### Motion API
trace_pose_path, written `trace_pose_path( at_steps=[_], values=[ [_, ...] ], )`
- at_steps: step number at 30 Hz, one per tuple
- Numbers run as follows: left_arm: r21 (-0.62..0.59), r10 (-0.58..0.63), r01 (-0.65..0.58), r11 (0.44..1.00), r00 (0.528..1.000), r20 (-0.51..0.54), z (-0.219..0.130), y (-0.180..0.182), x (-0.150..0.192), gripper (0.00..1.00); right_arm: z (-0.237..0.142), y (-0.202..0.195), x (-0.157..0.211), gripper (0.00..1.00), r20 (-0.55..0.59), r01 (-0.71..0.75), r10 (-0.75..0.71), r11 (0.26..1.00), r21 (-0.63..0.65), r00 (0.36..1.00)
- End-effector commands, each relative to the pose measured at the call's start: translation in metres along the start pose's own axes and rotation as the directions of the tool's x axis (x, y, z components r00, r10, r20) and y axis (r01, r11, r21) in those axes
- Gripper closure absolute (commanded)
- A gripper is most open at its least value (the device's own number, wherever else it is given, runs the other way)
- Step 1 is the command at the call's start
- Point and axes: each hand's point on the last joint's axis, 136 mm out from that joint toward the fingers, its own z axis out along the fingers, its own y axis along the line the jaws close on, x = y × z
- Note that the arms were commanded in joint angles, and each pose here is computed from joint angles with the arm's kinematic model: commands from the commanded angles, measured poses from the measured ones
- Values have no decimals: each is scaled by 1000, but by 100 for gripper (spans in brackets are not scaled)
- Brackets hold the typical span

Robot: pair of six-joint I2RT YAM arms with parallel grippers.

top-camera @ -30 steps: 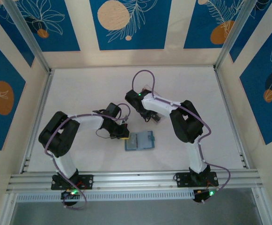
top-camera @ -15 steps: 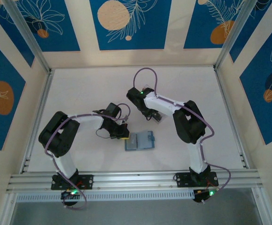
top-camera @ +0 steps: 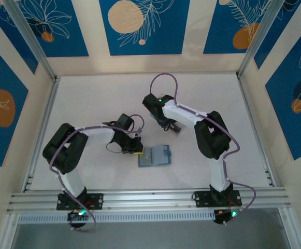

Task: Put the credit cards into the card holder
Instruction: Pick up the credit card from the storage box.

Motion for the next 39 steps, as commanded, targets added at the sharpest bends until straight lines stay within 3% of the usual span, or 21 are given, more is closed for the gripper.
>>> trace_pose_path(
  at_steps=[1, 5, 9, 12, 39],
  values=[
    [-83, -54, 52, 995, 998, -17, 2, 27, 8, 100, -10, -5, -2, 80, 20, -13, 13, 999, -29, 1000],
    [-82, -53, 52, 995, 998, -15, 2, 27, 8, 100, -9, -2, 0, 79, 12, -5, 5, 999, -50, 1000],
    [-84, -55, 53, 995, 998, -15, 1, 27, 9, 100, -6, -1, 1, 64, 5, 6, -5, 999, -42, 1000],
    [-83, -55, 53, 995, 998, -16, 2, 28, 9, 100, 1, 2, 3, 60, -14, 13, -14, 999, -41, 1000],
    [-87, -59, 58, 995, 998, -12, 0, 29, 9, 100, 31, 1, 14, 60, -70, 13, -12, 1000, 9, 998]
  ],
)
